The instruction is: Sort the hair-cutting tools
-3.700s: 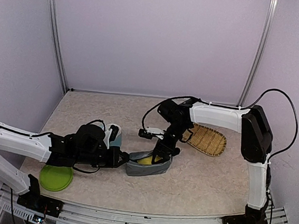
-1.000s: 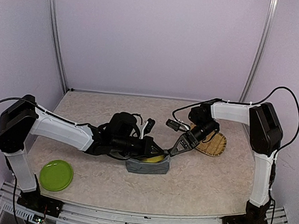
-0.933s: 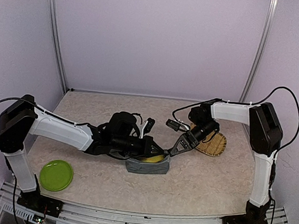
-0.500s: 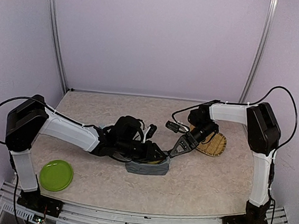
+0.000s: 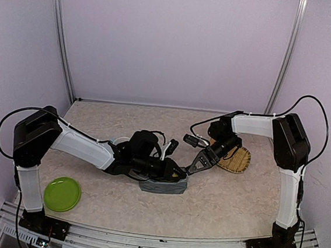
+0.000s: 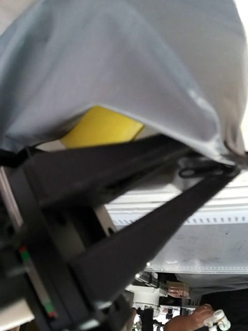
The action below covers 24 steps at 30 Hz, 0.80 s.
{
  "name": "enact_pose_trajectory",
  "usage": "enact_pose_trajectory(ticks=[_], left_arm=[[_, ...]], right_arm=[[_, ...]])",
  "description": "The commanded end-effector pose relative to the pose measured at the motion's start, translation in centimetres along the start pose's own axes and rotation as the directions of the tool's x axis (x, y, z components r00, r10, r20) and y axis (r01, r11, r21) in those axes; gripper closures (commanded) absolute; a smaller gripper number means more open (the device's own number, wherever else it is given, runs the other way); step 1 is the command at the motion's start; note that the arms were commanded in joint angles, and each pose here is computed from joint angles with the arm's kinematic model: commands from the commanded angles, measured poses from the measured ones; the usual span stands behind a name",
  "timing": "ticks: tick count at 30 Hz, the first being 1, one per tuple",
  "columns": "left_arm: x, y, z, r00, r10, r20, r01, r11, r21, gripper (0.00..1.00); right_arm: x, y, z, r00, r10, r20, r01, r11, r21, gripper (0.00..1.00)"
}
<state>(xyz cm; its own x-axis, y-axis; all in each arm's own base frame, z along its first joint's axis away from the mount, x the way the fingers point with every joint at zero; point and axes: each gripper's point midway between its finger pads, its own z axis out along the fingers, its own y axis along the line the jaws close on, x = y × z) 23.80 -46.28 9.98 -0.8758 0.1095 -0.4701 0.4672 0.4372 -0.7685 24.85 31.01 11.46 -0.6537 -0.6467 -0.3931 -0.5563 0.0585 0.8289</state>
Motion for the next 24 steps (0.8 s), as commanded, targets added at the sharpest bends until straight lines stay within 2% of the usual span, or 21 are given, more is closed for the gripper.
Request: enact_pose_trajectory(ticks=[1, 7, 11, 14, 18, 24], left_arm=[[-1.1, -1.1, -0.3, 0.999, 0.038, 0.028, -0.038, 0.999, 0.031, 0.84], [-1.2, -0.8, -1.5, 0.997, 0.077, 0.008, -0.077, 0.997, -0.033, 0.89], [-1.5, -1.0, -1.8, 0.994, 0.108, -0.01, -0.108, 0.993, -0.052, 0.88], [-1.7, -1.2, -1.6, 0.994, 0.107, -0.008, -0.108, 0.993, -0.044, 0.81], [-1.4, -0.2, -0.6, 0.998, 0.058, -0.029, -0.059, 0.997, -0.053, 0.66], [-1.2, 0.7, 0.0, 1.0, -0.006, -0.027, 0.005, 0.999, -0.053, 0.58]], right_arm=[[-0.4, 0.1, -0.3, 1.0, -0.006, 0.013, 0.006, 1.0, -0.009, 0.98], [-0.2, -0.1, -0.3, 1.0, -0.007, 0.008, 0.007, 1.0, -0.002, 0.98], [-0.2, -0.3, -0.3, 1.0, -0.006, 0.003, 0.006, 1.0, 0.005, 0.98], [-0.3, -0.3, -0.2, 1.0, -0.007, 0.004, 0.007, 1.0, 0.004, 0.98], [-0.2, -0.3, -0.2, 1.0, -0.003, 0.002, 0.003, 1.0, 0.002, 0.98], [-0.1, -0.3, -0.2, 1.0, -0.002, 0.002, 0.002, 1.0, 0.001, 0.98]])
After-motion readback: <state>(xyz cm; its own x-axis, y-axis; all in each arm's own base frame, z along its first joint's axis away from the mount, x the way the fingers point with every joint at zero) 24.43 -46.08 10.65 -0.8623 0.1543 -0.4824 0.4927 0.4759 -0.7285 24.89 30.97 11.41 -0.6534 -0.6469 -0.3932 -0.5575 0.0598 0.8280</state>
